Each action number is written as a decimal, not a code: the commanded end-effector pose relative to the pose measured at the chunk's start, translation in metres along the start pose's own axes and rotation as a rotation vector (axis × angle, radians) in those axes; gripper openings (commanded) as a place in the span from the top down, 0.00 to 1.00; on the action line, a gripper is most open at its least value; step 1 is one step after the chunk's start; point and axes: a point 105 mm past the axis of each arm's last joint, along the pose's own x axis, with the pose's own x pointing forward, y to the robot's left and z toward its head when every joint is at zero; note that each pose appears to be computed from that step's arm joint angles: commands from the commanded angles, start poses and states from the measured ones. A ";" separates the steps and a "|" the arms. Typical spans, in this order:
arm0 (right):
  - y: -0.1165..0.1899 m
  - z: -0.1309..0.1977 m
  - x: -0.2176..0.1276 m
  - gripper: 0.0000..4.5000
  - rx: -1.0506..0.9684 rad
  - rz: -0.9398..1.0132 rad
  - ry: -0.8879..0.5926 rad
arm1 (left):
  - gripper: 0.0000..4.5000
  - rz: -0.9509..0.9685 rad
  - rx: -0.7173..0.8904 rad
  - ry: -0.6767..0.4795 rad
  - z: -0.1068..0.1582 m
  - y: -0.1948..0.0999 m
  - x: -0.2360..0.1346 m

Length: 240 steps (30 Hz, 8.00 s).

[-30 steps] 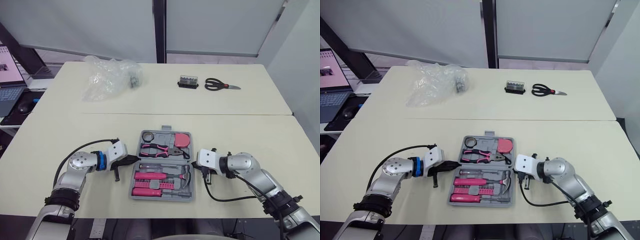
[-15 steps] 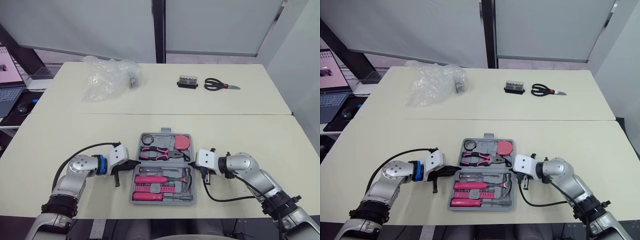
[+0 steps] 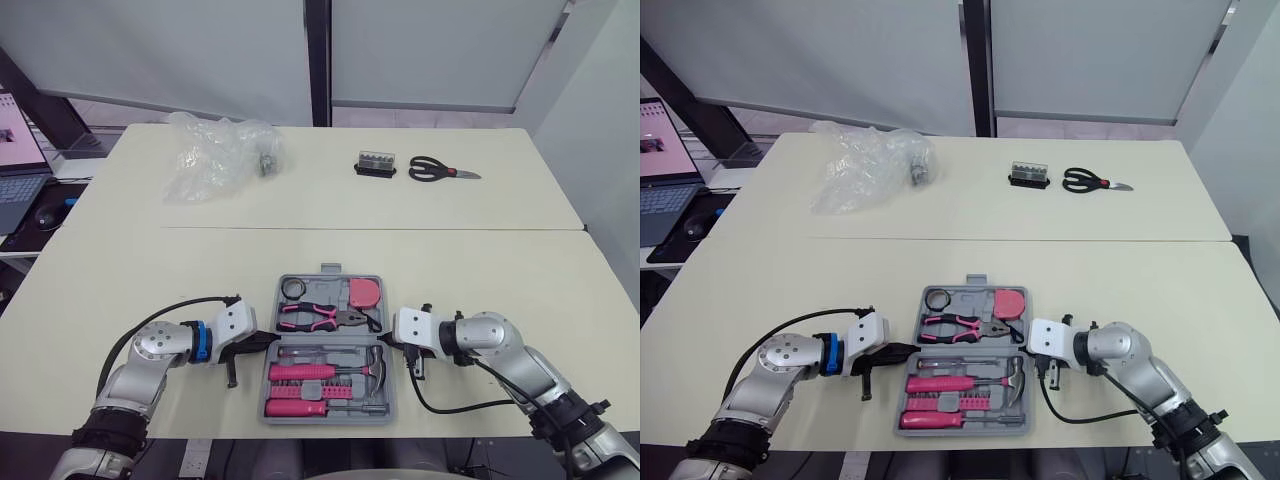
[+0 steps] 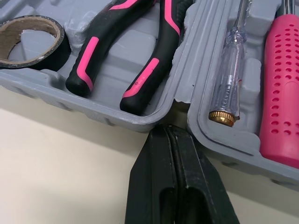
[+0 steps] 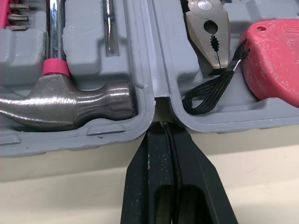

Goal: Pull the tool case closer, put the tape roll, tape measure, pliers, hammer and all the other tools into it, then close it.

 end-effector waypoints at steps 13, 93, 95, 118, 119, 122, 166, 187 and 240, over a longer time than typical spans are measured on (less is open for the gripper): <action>0.019 0.018 0.008 1.00 -0.034 0.094 -0.057 | 1.00 -0.064 -0.014 -0.011 -0.001 -0.023 0.009; 0.024 -0.011 -0.064 1.00 0.208 -0.047 0.017 | 1.00 -0.293 0.175 -0.082 0.044 -0.080 0.012; 0.024 -0.012 -0.065 1.00 0.204 -0.049 0.023 | 1.00 -0.309 0.181 -0.072 0.040 -0.082 0.018; -0.020 0.002 -0.078 0.83 0.587 -0.097 -0.033 | 1.00 -0.400 0.268 0.036 0.022 -0.084 0.028; -0.025 0.002 -0.078 0.76 0.617 -0.105 -0.030 | 1.00 -0.399 0.269 0.037 0.021 -0.083 0.028; -0.035 0.006 -0.073 0.59 0.717 -0.111 -0.046 | 1.00 -0.396 0.269 0.042 0.020 -0.081 0.030; -0.042 0.048 0.018 0.01 1.021 -0.045 -0.351 | 1.00 -0.464 0.280 0.097 0.014 -0.079 0.039; -0.052 0.092 -0.016 0.01 0.566 0.040 -0.483 | 1.00 -0.452 0.268 0.084 0.024 -0.080 0.036; 0.051 0.010 -0.040 0.81 -0.113 0.201 0.158 | 1.00 0.083 -0.159 0.118 -0.009 -0.058 -0.038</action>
